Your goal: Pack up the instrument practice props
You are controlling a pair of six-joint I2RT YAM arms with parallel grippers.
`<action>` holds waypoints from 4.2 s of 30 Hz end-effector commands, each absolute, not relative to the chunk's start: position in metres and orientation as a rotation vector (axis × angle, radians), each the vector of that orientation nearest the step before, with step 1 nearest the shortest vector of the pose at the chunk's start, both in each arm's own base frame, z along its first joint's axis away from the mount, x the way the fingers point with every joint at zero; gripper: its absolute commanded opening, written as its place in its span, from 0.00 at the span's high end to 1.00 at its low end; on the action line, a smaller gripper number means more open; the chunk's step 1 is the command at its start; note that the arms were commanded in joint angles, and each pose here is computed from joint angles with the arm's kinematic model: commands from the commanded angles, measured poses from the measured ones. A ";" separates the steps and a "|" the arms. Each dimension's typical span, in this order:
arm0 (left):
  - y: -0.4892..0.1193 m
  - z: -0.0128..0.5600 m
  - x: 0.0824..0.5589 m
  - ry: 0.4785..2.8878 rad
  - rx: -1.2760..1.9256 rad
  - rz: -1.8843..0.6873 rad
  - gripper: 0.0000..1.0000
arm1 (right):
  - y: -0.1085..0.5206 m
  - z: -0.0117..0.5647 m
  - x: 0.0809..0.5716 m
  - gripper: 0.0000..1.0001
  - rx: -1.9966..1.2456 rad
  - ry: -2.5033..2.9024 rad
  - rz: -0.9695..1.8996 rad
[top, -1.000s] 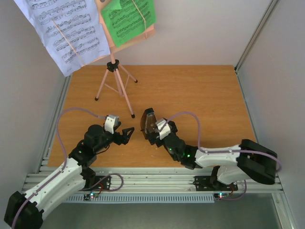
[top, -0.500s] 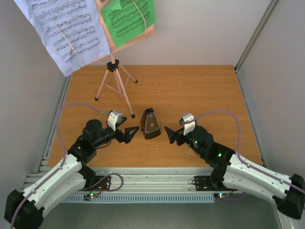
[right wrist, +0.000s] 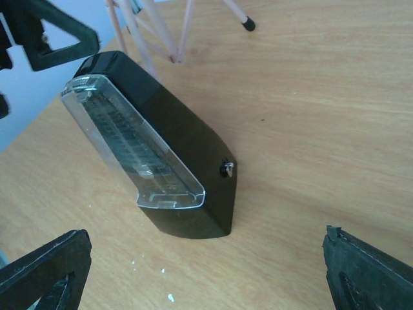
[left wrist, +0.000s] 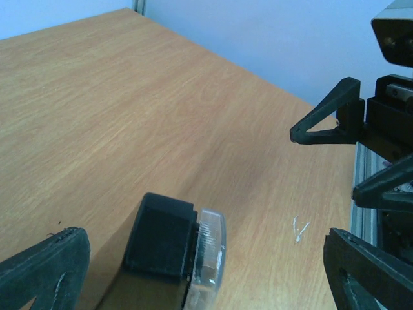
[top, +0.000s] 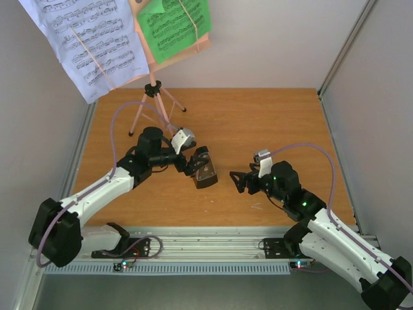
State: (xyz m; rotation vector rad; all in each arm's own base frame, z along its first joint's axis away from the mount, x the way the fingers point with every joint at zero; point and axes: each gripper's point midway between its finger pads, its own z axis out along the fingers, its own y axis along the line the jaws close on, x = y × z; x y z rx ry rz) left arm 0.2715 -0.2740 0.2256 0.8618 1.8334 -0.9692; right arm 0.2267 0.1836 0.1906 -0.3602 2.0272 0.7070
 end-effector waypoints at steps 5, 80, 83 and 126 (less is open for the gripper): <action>-0.288 0.223 0.286 1.766 1.023 -0.922 0.01 | 0.192 0.186 0.222 0.01 -0.374 2.040 0.796; -0.281 0.199 0.228 2.070 0.401 -0.587 0.10 | 0.172 0.152 0.218 0.02 -0.244 2.228 0.717; -0.274 0.204 0.214 2.038 0.439 -0.657 0.05 | 0.175 0.150 0.213 0.02 -0.246 2.241 0.753; -0.241 0.102 0.212 1.797 0.707 -0.559 0.01 | 0.325 0.194 0.268 0.36 -1.163 2.103 0.669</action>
